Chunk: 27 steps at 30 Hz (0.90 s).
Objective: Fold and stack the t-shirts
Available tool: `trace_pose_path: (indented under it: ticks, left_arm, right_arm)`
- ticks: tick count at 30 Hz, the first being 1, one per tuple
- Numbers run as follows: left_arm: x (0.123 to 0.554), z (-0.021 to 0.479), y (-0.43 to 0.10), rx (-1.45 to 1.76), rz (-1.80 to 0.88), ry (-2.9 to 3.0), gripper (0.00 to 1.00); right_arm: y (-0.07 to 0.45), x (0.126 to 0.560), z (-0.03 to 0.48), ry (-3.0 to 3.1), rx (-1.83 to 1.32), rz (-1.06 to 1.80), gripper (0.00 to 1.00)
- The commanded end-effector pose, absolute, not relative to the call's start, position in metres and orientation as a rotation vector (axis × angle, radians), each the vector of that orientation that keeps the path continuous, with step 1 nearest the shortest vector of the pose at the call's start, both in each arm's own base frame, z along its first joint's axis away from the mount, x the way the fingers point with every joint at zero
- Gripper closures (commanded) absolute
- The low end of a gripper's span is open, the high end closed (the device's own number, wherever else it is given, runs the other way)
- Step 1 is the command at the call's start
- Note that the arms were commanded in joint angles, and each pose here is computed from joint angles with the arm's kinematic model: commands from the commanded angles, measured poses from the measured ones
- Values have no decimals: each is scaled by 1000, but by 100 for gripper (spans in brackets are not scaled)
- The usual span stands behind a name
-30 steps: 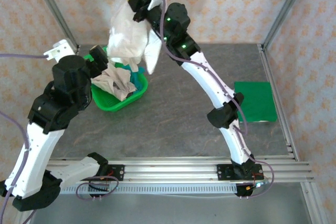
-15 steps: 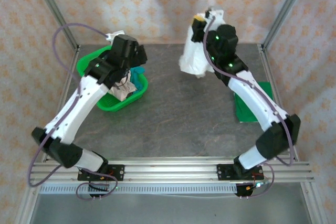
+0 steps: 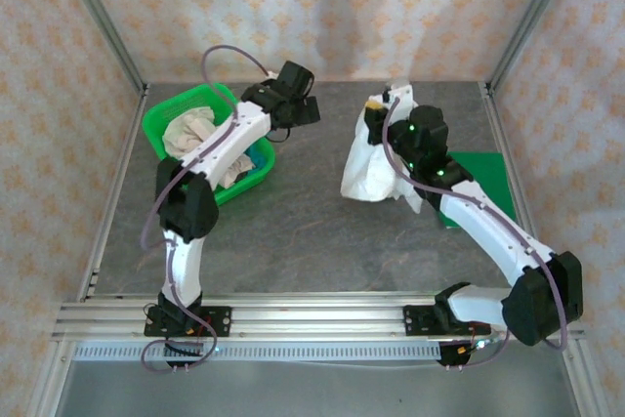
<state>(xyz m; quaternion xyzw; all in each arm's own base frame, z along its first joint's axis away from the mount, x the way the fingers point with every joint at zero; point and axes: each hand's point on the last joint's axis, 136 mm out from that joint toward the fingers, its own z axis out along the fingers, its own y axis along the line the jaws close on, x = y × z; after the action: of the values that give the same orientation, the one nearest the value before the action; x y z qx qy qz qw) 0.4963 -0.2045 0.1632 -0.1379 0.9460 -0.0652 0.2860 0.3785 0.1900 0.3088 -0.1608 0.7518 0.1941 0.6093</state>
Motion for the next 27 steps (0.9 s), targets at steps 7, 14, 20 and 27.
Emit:
trace_pose_path:
  ticks: [7, 14, 20, 27]
  left_arm:
    - [495, 104, -171, -576, -110, 2610, 4]
    - [481, 100, -112, -694, 9, 2586, 4]
    - [471, 95, -55, -806, 88, 2564, 3]
    - [470, 91, -12, -881, 137, 2563, 4]
  right_arm:
    - [200, 348, 312, 1701, -403, 578, 100]
    - [207, 353, 319, 1684, -408, 601, 100]
    - [218, 352, 322, 1671, -418, 644, 100]
    - [224, 352, 310, 1700, -428, 650, 100]
